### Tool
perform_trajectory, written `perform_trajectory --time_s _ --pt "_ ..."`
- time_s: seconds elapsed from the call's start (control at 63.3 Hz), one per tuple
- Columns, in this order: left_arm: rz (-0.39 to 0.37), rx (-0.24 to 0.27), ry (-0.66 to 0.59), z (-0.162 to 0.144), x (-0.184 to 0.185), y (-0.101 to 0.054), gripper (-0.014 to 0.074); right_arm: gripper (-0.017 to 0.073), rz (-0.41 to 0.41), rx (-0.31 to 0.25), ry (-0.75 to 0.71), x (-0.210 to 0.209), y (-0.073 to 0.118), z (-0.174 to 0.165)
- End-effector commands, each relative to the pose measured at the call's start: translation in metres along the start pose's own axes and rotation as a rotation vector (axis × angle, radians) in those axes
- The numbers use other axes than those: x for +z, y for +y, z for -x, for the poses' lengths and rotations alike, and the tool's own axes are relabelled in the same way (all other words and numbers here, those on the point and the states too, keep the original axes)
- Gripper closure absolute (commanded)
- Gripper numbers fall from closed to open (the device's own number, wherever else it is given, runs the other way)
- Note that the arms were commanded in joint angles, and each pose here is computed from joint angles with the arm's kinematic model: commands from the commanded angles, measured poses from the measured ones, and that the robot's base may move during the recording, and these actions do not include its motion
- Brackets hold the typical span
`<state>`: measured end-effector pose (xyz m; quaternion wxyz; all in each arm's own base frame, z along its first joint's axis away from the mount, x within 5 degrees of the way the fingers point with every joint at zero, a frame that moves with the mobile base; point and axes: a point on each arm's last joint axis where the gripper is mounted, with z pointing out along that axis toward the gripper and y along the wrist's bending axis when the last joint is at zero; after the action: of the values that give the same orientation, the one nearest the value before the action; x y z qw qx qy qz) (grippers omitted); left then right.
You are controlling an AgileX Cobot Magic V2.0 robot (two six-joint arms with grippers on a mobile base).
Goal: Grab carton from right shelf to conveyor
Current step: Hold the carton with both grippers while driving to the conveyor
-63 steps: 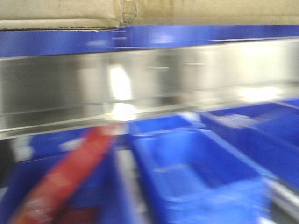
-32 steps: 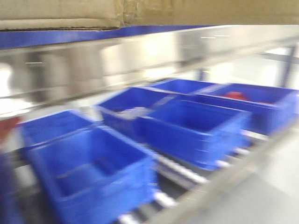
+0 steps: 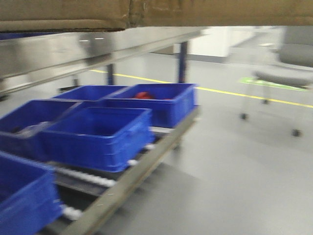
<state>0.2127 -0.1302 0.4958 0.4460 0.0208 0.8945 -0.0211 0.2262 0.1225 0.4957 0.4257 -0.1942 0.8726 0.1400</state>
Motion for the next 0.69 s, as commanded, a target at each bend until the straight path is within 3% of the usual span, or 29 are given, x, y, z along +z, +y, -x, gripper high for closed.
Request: perform_trajectory --time_s 0.0,0.679 --pt "-0.153 0.002 -0.041 0.0022 -0.0082 -0.0148 0.0610 0.0618 0.076 0.002 -0.101 -0.0026 0.0092 0.0093" --pt "-0.153 0.002 -0.041 0.0022 -0.0082 -0.0148 0.0610 0.0618 0.076 0.002 -0.101 -0.0026 0.0092 0.0093"
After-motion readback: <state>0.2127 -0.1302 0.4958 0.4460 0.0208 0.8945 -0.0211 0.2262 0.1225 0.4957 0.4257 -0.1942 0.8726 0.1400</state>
